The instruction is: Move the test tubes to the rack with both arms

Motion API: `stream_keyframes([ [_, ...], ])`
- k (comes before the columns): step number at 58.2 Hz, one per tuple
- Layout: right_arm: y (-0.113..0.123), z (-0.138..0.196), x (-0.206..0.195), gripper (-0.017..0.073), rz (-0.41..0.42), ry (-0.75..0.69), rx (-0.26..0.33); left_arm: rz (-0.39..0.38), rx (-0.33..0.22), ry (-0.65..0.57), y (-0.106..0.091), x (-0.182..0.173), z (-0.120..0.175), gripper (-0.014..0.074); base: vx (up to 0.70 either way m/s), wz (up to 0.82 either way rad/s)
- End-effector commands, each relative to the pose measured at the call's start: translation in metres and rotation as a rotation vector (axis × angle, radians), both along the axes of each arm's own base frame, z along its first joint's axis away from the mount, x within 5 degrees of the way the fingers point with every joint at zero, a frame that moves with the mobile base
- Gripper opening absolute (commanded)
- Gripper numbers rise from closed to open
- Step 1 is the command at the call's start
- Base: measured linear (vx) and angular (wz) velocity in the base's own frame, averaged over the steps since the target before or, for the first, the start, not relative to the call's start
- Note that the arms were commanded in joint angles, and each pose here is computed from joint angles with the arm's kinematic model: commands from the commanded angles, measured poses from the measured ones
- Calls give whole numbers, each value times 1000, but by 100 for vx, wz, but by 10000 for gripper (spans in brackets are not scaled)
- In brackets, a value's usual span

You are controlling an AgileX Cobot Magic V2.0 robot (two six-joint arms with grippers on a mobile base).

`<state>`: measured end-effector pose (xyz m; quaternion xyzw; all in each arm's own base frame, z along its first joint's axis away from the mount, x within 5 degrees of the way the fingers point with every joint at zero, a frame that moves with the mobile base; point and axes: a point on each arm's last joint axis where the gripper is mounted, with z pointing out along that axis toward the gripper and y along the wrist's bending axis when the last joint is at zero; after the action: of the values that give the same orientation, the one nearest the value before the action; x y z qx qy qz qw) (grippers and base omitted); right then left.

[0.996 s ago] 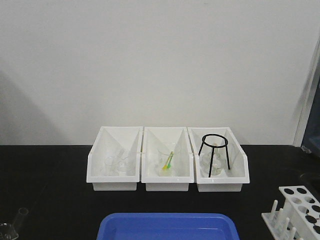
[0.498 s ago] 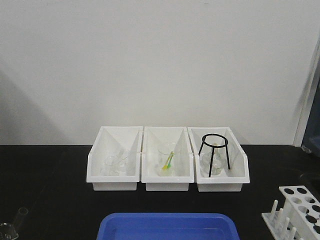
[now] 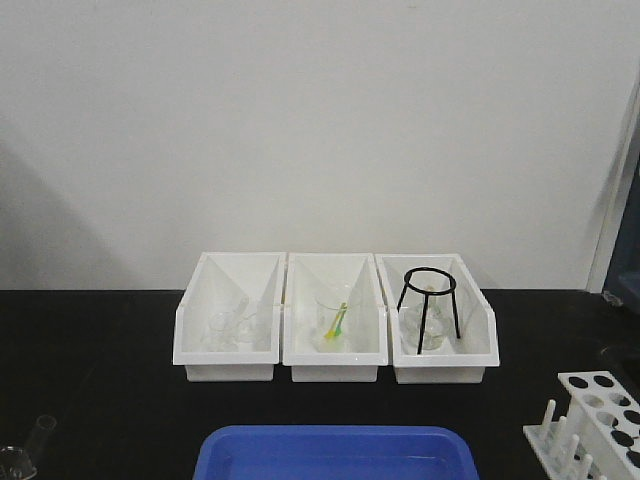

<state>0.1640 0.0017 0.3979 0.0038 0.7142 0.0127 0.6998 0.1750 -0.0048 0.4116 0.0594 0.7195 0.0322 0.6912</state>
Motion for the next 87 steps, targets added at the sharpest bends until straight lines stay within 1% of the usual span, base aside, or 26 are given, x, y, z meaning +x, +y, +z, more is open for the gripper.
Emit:
stream_keyframes([
  [1,0,17,0,306,-3,-98,-3,6,38,-96,1,1,17,296,0,0],
  [3,0,17,1,364,-3,-96,-3,6,49,-90,0,3,16,333,0,0],
  [4,0,17,1,387,-3,-96,-3,5,56,-84,0,5,15,372,0,0],
  [6,0,18,1,442,-3,-104,-3,5,57,-77,0,8,13,400,0,0],
  [7,0,17,2,473,-3,-102,-3,5,57,-71,0,9,12,440,0,0],
  [10,0,17,3,536,-3,-102,-3,4,58,-55,0,14,9,495,0,0],
  [13,0,17,3,578,-3,-103,-3,4,58,-35,0,20,5,556,0,0],
  [16,0,17,3,615,-3,-103,-3,3,59,-18,0,25,2,597,0,0],
  [21,0,17,3,642,-3,-103,-3,3,57,1,0,32,-3,630,0,0],
  [26,0,17,3,638,-3,-102,-3,5,43,13,0,39,-6,627,0,0],
  [29,0,17,3,634,-3,-102,-3,6,18,23,0,41,-8,619,0,0],
  [32,0,17,3,627,-3,-102,-3,6,4,38,0,44,-11,607,0,0],
  [39,0,17,3,599,-3,-102,-3,4,19,99,-1,51,-25,571,0,0],
  [43,0,17,3,578,-3,-103,-3,0,53,138,-1,51,-40,552,0,0],
  [46,0,17,3,564,-3,-103,-3,-7,95,186,-1,49,-59,533,0,0],
  [47,0,17,3,557,-3,-103,-4,-9,101,196,-1,49,-64,531,0,0],
  [49,0,17,3,548,-4,-105,-8,-16,139,223,-1,46,-76,517,0,0],
  [52,0,18,3,537,-4,-110,-16,-26,177,269,-1,41,-98,499,0,0],
  [58,0,18,3,522,-5,-114,-40,-51,220,307,-4,29,-129,468,0,0],
  [64,0,17,6,515,-7,-113,-75,-77,237,334,-8,17,-157,448,0,0],
  [70,0,14,13,515,-7,-102,-88,-65,244,307,-7,8,-178,444,0,0],
  [80,0,5,28,515,-5,-60,-91,-11,244,103,-4,7,-190,444,0,0],
  [87,0,-2,38,515,-4,-24,-94,8,242,36,-4,16,-192,444,0,0],
])
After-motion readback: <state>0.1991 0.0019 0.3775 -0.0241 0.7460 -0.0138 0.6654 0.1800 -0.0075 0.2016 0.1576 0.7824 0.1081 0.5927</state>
